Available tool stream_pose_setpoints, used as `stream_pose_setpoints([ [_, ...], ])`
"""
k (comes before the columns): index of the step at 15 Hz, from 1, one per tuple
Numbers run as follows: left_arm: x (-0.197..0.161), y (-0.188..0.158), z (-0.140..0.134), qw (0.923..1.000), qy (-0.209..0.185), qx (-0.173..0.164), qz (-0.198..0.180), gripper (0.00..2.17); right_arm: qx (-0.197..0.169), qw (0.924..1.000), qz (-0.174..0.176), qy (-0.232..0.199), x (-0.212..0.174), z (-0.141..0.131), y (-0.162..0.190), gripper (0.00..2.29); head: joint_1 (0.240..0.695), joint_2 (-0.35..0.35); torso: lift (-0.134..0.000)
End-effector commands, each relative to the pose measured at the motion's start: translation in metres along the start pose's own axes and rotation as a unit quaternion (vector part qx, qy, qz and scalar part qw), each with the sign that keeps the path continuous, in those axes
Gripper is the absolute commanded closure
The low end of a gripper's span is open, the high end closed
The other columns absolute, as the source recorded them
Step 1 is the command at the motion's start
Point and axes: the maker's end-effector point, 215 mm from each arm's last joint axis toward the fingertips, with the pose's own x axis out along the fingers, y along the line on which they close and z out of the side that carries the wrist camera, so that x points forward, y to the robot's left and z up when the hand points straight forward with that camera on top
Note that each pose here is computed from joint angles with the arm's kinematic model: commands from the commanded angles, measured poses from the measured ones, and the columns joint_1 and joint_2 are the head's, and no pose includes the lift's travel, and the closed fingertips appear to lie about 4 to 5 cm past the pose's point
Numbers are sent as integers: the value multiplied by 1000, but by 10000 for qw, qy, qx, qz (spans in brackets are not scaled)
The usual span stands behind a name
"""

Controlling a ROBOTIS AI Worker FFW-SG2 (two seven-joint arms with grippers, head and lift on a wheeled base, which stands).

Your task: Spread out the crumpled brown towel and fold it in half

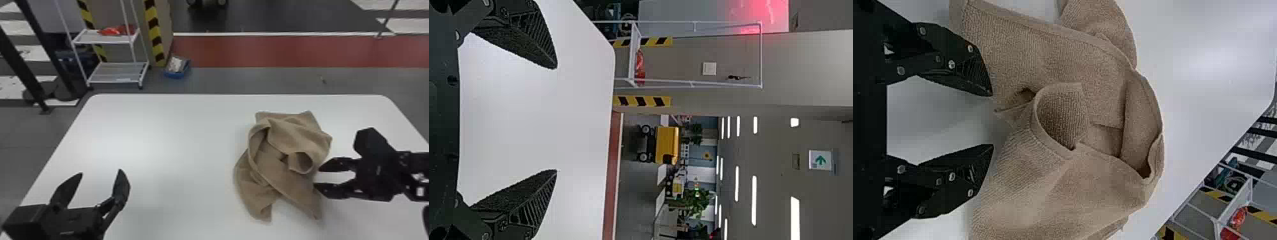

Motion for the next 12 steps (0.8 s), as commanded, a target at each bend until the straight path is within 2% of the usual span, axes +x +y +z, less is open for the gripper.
stream_pose_setpoints([
  [1,0,1,0,10000,-7,2,7,151,-53,10000,37,40,10,4,-1,677,695,47,-123],
  [6,-1,4,3,10000,-53,5,53,151,-86,9999,56,42,23,15,-3,677,695,72,-123],
  [8,-1,4,2,10000,-45,0,59,151,-106,9999,68,19,26,20,-4,829,695,78,-123],
  [12,1,7,2,10000,-45,8,85,151,-130,9999,52,-20,21,16,4,829,695,87,-123],
])
